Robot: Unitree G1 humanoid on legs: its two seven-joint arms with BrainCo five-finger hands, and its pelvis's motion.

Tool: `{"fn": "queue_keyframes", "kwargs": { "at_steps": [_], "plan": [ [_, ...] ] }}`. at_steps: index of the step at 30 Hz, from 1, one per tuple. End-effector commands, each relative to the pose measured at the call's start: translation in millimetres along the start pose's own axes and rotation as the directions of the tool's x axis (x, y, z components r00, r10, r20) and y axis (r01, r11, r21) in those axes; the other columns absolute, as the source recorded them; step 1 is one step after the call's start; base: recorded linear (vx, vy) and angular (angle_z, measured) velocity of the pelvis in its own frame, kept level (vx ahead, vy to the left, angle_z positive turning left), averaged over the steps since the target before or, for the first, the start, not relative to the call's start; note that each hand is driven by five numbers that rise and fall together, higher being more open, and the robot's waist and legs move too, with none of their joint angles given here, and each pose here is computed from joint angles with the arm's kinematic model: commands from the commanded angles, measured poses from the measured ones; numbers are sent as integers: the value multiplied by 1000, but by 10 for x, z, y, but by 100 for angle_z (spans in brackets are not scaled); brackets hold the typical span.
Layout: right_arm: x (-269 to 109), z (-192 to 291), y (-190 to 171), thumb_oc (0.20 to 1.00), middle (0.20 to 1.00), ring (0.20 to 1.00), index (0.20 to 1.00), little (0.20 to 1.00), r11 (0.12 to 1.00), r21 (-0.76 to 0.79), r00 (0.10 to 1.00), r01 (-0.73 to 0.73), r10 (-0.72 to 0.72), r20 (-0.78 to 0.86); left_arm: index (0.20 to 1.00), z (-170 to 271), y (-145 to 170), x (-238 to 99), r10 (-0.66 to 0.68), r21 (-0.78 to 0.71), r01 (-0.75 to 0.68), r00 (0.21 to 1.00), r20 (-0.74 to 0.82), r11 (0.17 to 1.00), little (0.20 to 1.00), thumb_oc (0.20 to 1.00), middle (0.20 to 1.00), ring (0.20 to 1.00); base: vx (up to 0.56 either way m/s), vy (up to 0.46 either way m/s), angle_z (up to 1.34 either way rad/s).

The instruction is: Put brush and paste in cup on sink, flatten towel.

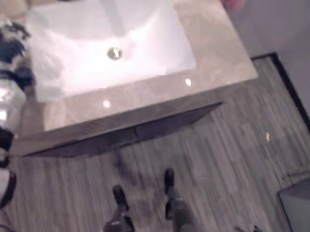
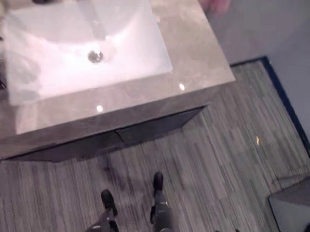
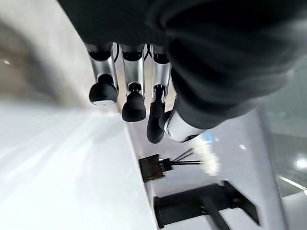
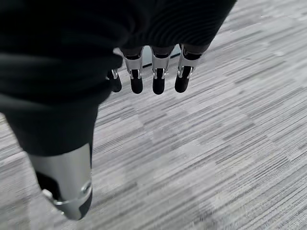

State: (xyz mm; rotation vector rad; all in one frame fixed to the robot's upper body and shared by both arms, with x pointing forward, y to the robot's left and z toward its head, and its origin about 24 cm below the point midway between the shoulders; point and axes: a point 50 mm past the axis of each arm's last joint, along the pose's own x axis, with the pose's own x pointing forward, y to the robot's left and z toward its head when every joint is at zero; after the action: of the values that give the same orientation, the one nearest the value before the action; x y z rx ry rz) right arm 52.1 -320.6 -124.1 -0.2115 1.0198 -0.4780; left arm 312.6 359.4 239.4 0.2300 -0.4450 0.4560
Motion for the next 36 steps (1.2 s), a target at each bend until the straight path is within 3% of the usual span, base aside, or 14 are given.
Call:
{"fn": "queue_keyframes", "kwargs": {
  "at_steps": [1,4,6,11,13,17,19,20,21,24,25,26,29,36],
  "plan": [
    [-124,-202,-137,1000,1000,1000,1000,1000,998,-60,1000,1,-2,-24,200,240,238,3,43,27,-47,990,135,999,200,200,200,200,-86,21,6],
    [-145,-169,-103,1000,1000,1000,1000,1000,997,-73,1000,-24,25,4,200,167,407,-137,53,74,-62,992,116,995,200,200,200,200,-91,17,11],
    [-157,-176,1,1000,1000,1000,1000,1000,994,-92,999,-51,52,12,200,61,677,-467,95,145,-109,991,99,984,200,200,200,200,-117,24,3],
    [-82,-159,95,1000,1000,1000,1000,1000,994,-101,999,-35,33,-22,200,-101,946,-902,164,271,-173,985,54,947,200,200,200,200,-63,8,-4],
    [-56,-119,159,1000,1000,1000,1000,1000,992,-112,999,-52,50,-19,200,-347,1124,-1315,277,326,-255,961,-23,911,200,200,200,200,-43,-12,-11],
    [-41,-70,148,1000,1000,1000,1000,1000,989,-132,998,-61,61,-4,200,-676,1247,-1698,394,326,-328,905,-162,886,200,200,200,200,-10,-11,2],
    [-42,-63,125,1000,1000,1000,1000,1000,988,-143,998,-60,60,-1,495,-892,1321,-1933,469,360,-367,846,-255,858,495,495,495,495,1,-4,3],
    [-43,-59,113,1000,1000,1000,1000,1000,988,-141,998,-57,58,1,1000,-963,1350,-2028,493,377,-376,820,-289,846,1000,1000,1000,1000,8,-6,4],
    [-43,-59,113,1000,1000,1000,1000,1000,988,-141,998,-57,58,1,1000,-963,1350,-2027,493,377,-376,820,-289,846,1000,1000,1000,1000,15,-14,3],
    [-8,-180,197,1000,1000,1000,1000,1000,989,-136,994,-57,44,-97,1000,-1630,1208,-2789,522,439,-292,585,-620,849,1000,1000,1000,1000,32,-10,0],
    [-23,-260,213,1000,1000,1000,1000,1000,988,-143,990,-55,35,-137,1000,-1831,1088,-3120,515,418,-302,458,-725,857,1000,1000,1000,1000,39,-4,2],
    [-22,-259,214,1000,1000,1000,1000,1000,988,-142,990,-55,35,-136,1000,-1831,1088,-3118,515,417,-302,459,-724,857,1000,1000,1000,1000,39,-7,6],
    [19,-251,121,1000,1000,1000,1000,1000,980,-200,983,-10,-28,-183,1000,-2101,725,-3597,406,336,-278,257,-877,900,1000,1000,1000,1000,30,2,-1],
    [61,-150,147,1000,1000,1000,1000,1000,971,-238,987,-4,-34,-157,1000,-2238,303,-3990,237,237,-14,106,-966,972,1000,1000,1000,1000,22,3,-2]
  ]
}}
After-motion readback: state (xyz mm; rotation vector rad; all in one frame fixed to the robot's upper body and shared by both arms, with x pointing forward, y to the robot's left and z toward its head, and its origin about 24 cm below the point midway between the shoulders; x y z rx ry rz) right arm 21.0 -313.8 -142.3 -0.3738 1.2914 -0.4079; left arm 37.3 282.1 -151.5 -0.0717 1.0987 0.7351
